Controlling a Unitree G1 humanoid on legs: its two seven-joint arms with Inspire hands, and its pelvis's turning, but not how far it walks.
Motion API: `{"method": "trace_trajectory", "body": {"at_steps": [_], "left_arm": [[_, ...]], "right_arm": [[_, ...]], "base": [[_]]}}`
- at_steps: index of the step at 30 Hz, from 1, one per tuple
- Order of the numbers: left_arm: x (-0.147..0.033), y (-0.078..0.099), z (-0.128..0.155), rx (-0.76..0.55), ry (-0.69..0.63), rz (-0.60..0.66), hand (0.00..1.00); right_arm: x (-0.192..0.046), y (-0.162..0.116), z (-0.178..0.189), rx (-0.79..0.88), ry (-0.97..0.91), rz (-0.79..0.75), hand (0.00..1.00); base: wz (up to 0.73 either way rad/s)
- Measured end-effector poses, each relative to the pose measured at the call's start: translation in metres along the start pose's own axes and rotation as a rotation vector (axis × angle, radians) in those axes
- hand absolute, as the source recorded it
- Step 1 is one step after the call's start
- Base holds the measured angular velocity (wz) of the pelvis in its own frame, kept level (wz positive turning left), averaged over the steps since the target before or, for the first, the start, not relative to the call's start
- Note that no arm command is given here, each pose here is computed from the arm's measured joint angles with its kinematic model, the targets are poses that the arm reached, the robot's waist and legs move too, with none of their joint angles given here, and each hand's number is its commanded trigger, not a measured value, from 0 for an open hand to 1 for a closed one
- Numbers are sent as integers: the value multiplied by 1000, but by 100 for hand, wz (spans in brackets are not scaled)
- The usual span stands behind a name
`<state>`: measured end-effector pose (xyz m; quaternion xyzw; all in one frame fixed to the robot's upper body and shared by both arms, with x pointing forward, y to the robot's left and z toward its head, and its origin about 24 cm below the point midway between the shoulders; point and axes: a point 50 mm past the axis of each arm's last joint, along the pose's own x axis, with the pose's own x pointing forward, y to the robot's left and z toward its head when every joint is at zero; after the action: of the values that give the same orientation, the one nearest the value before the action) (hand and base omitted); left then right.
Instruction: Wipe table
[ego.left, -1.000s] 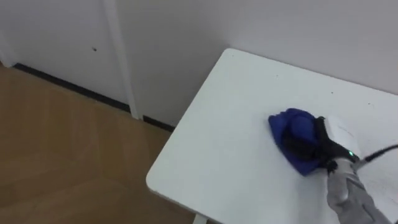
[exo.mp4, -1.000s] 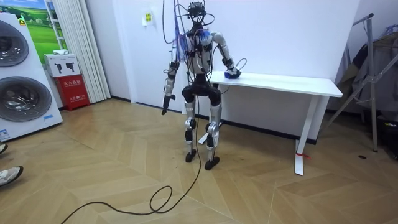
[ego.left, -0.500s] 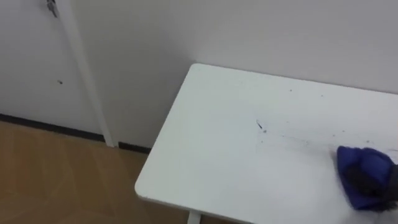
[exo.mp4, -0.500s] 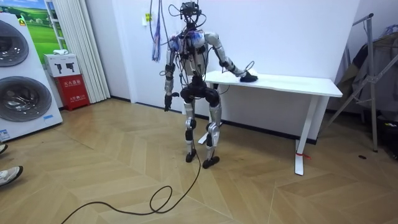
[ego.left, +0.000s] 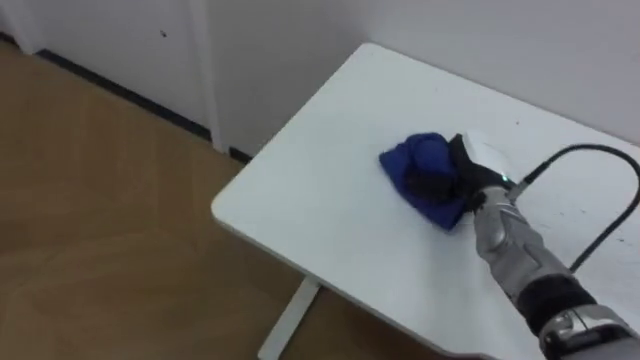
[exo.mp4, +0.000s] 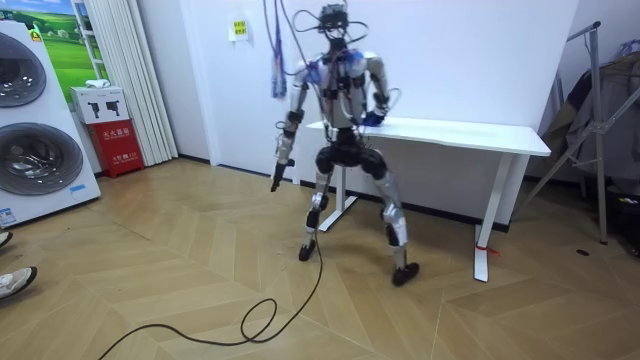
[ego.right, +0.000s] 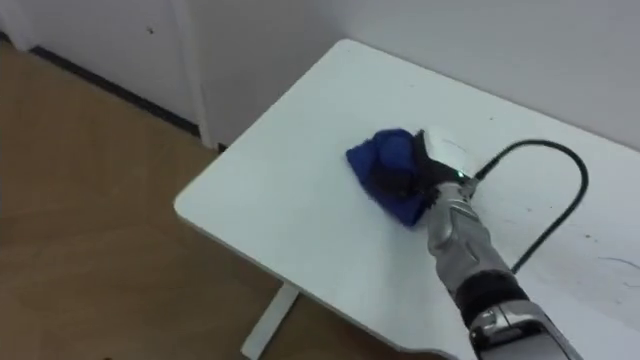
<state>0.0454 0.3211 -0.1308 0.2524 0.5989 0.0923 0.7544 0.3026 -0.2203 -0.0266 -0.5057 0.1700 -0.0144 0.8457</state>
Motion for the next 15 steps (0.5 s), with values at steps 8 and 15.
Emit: {"method": "trace_trajectory", "body": {"at_steps": [8,15], "left_arm": [[-5,-34,-4,-73,9,-64,0],[-9,-50,-4,-165,3,-100,0]], "right_arm": [[-26,-1,-52,90,120,-16,100],[-17,-12,-28,89,25,-39,100]], "base": [[2],[-57]]}}
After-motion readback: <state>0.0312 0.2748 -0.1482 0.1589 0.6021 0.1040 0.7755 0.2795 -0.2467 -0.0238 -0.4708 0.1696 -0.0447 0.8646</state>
